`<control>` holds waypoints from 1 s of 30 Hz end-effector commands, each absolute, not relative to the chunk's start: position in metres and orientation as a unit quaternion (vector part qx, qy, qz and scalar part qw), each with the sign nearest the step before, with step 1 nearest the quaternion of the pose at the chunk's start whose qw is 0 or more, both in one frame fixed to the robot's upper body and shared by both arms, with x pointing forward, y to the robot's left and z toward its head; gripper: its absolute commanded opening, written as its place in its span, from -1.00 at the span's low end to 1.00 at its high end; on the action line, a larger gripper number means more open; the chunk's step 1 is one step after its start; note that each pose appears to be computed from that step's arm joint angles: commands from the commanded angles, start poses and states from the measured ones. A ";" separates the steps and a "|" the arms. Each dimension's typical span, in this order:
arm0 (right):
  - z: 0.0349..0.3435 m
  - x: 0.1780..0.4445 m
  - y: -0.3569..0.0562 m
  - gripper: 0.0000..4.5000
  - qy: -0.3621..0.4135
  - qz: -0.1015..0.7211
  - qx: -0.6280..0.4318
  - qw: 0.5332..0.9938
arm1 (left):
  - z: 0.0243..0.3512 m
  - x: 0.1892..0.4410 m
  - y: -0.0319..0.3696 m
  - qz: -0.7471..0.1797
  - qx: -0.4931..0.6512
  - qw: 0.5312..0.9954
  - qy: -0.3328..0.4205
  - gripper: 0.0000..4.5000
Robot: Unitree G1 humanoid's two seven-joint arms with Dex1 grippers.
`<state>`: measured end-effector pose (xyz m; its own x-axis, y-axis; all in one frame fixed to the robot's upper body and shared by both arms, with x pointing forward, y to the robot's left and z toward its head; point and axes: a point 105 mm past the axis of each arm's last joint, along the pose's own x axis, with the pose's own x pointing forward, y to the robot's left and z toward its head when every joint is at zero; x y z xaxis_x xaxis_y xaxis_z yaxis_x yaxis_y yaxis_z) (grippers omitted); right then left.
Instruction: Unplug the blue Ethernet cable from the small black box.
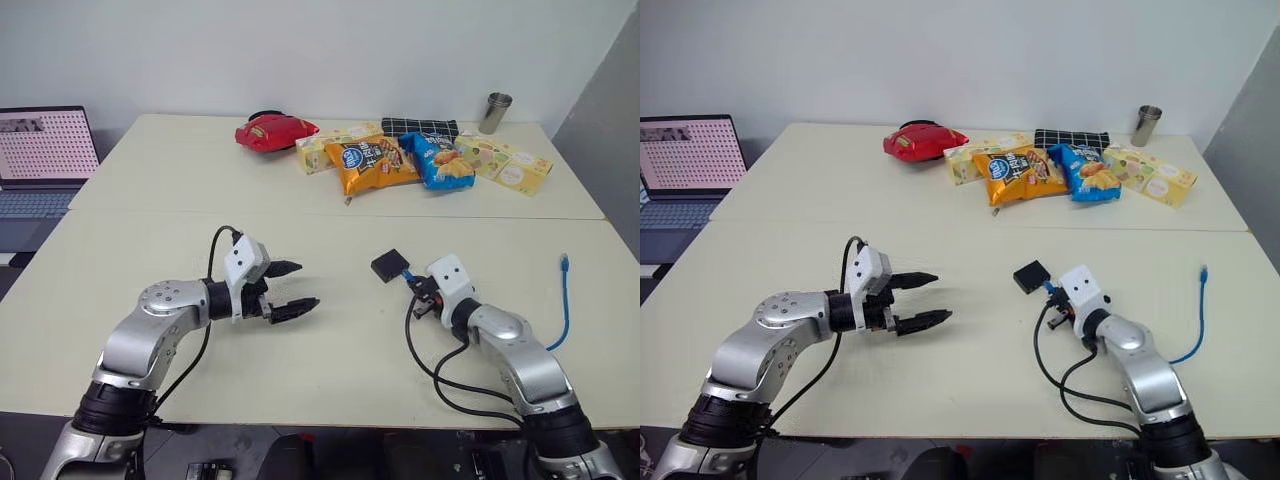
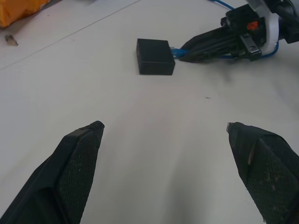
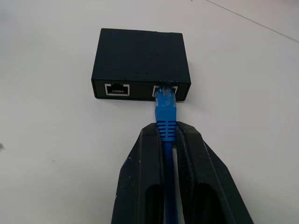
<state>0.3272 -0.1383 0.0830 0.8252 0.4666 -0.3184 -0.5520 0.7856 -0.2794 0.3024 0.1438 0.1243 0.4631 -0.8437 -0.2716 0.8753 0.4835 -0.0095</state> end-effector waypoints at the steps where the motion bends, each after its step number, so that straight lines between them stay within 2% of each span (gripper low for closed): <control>1: 0.123 0.317 -0.112 -0.95 0.015 0.375 -0.243 0.895 | 0.136 0.303 0.144 -0.517 0.008 0.847 0.126 1.00; 5: 0.142 0.295 -0.087 -0.95 -0.070 0.487 -0.345 0.800 | 0.142 0.298 0.139 -0.549 -0.058 0.819 0.155 1.00; 11: 0.162 0.279 -0.059 -0.95 -0.156 0.560 -0.401 0.708 | 0.161 0.292 0.122 -0.589 -0.118 0.784 0.154 1.00; 13: 0.166 0.276 -0.052 -0.95 -0.173 0.572 -0.410 0.689 | 0.164 0.289 0.116 -0.598 -0.133 0.775 0.154 1.00; 16: 0.171 0.277 -0.049 -0.95 -0.184 0.575 -0.410 0.684 | 0.163 0.286 0.113 -0.601 -0.142 0.770 0.159 1.00; 21: 0.182 0.280 -0.045 -0.95 -0.202 0.568 -0.407 0.686 | 0.162 0.281 0.113 -0.603 -0.156 0.764 0.164 0.63; 27: 0.188 0.287 -0.048 -0.95 -0.212 0.551 -0.409 0.696 | 0.163 0.284 0.121 -0.592 -0.168 0.771 0.164 0.01; 30: 0.190 0.286 -0.047 -0.95 -0.220 0.547 -0.409 0.696 | 0.164 0.284 0.122 -0.592 -0.174 0.769 0.165 -0.24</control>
<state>0.2880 -0.0474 0.1696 0.2987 0.9313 -0.2085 -0.6467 0.0368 -0.7619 0.2843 0.1191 0.1558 0.2380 -0.9687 -0.0703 0.8456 0.2422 -0.4758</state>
